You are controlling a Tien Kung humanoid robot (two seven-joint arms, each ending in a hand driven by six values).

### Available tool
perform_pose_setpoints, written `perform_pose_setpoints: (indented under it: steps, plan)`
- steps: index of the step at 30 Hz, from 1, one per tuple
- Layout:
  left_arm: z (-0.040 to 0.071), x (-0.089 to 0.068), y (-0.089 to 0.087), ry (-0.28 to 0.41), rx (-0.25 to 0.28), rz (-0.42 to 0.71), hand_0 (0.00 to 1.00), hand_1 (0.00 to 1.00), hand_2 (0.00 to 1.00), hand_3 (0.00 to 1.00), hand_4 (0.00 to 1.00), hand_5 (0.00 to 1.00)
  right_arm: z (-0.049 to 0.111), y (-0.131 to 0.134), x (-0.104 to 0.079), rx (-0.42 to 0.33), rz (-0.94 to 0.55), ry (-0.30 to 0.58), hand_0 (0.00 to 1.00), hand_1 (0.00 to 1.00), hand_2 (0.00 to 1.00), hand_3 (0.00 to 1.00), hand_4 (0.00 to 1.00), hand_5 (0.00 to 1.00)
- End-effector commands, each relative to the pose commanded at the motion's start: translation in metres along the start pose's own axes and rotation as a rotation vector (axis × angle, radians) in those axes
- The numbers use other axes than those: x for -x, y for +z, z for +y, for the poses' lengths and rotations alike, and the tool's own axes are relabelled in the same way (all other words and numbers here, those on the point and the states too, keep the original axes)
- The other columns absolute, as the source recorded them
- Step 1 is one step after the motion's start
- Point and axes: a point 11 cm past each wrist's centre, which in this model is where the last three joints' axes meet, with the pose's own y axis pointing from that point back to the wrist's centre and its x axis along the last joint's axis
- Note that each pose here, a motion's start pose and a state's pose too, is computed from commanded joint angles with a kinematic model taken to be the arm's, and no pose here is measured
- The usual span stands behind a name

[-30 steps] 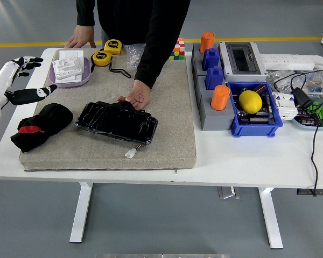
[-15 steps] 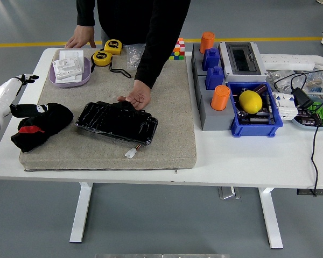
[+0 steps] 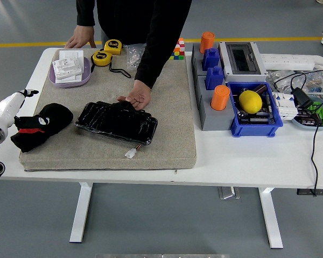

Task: Pick the rag up,wipe the panel,place it on the desk

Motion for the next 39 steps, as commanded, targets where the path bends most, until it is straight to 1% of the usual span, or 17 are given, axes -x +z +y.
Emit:
perform_pose_setpoints:
  steps: [5, 13, 19, 22, 29, 39]
  plan:
    - [-0.002, 0.009, -0.002, -0.014, -0.011, -0.016, 0.839, 0.938, 0.933, 0.910, 0.898, 0.319, 0.000, 0.000, 0.000, 0.000, 0.002, 0.000, 0.742, 0.697, 0.703, 0.617, 0.998, 0.539]
    - [-0.005, 0.016, 0.000, 0.001, -0.009, -0.017, 0.840, 0.940, 0.932, 0.906, 0.899, 0.323, 0.000, 0.001, 0.000, 0.002, 0.004, -0.001, 0.742, 0.697, 0.703, 0.617, 0.998, 0.537]
    - [-0.008, 0.022, -0.004, 0.003, -0.022, -0.016, 0.838, 0.938, 0.930, 0.903, 0.898, 0.331, 0.000, 0.002, 0.001, 0.004, 0.004, -0.002, 0.742, 0.697, 0.703, 0.617, 0.998, 0.537]
    - [-0.010, 0.027, -0.005, -0.004, -0.025, -0.024, 0.838, 0.934, 0.928, 0.903, 0.897, 0.332, 0.000, 0.002, 0.001, 0.003, 0.002, -0.002, 0.742, 0.697, 0.703, 0.617, 0.998, 0.536]
    - [-0.013, 0.031, -0.007, 0.002, -0.030, -0.038, 0.835, 0.931, 0.921, 0.896, 0.896, 0.339, 0.000, 0.001, 0.001, 0.002, 0.001, -0.003, 0.742, 0.697, 0.703, 0.617, 0.998, 0.536]
    - [-0.018, 0.038, -0.010, 0.007, -0.050, -0.015, 0.833, 0.926, 0.924, 0.892, 0.893, 0.338, 0.000, 0.001, 0.002, 0.002, -0.002, -0.005, 0.742, 0.697, 0.703, 0.617, 0.998, 0.535]
